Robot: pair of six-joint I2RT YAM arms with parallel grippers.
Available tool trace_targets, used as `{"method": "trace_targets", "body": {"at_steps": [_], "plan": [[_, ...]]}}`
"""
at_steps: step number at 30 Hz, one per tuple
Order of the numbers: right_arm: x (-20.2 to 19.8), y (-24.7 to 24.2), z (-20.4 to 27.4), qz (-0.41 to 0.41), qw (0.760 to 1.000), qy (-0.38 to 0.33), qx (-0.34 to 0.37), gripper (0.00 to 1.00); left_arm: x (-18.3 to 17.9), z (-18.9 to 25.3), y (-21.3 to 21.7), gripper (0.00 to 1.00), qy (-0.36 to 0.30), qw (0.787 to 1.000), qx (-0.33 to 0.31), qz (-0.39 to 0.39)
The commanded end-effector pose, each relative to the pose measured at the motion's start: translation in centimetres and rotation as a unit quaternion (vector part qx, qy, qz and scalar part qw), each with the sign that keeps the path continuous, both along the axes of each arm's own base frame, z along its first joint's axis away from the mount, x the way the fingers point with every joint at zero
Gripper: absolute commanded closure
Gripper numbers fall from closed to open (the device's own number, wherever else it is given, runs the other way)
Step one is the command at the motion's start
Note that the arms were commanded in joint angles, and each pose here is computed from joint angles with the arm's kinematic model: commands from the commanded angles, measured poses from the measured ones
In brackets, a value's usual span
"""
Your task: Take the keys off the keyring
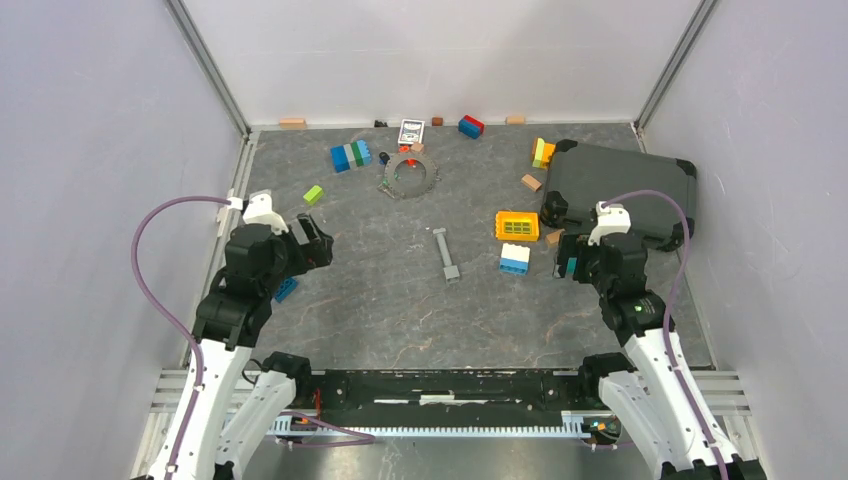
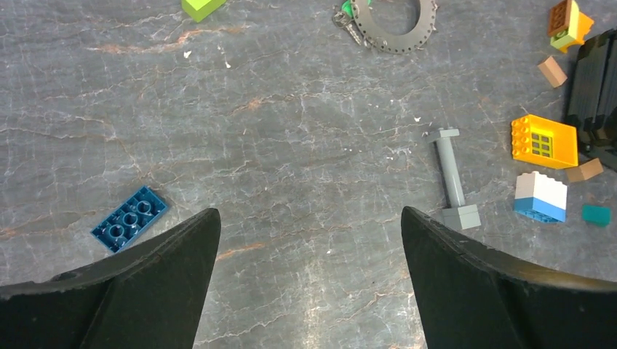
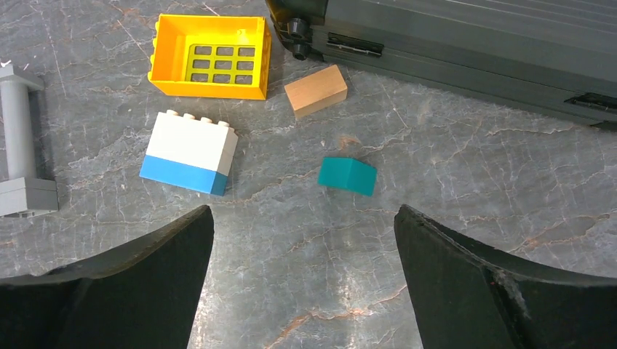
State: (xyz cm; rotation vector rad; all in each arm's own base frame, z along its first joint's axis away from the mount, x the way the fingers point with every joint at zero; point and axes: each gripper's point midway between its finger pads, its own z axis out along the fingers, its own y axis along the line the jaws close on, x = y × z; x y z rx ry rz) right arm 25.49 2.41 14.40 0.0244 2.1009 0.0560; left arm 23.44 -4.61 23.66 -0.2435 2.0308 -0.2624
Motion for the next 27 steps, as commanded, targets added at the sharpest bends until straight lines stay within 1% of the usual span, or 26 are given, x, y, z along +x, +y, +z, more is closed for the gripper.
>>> {"method": "trace_targets", "body": {"at_steps": [1,4,11,15,21,25,27], "plan": [[0.6,-0.2,2.3,-0.003,0.999,-0.035,-0.005,0.02,-0.1,1.0,0.8,0.0,-0.019,1.0,0.01,0.016],[0.6,-0.4,2.2,-0.008,0.999,-0.032,-0.006,0.02,-0.2,1.3,1.0,0.0,-0.025,0.999,0.008,0.024],[0.7,-0.3,2.3,-0.004,0.999,-0.034,-0.006,0.02,-0.1,0.6,1.4,0.0,-0.013,0.999,0.011,0.036],[0.8,-1.4,2.4,-0.041,0.999,-0.032,-0.012,0.02,-0.2,0.7,1.7,0.0,-0.013,0.999,0.012,0.046],[1.0,-3.3,4.7,-0.091,0.994,-0.057,-0.032,0.02,0.0,0.5,1.7,0.0,-0.009,0.999,0.012,0.046],[1.2,-2.8,5.2,-0.082,0.995,-0.059,-0.022,0.02,-0.1,0.6,1.6,0.0,-0.011,0.999,0.011,0.045],[1.4,-1.9,5.3,-0.057,0.997,-0.055,-0.013,0.02,-0.2,0.7,1.6,0.0,-0.014,0.999,0.01,0.044]]}}
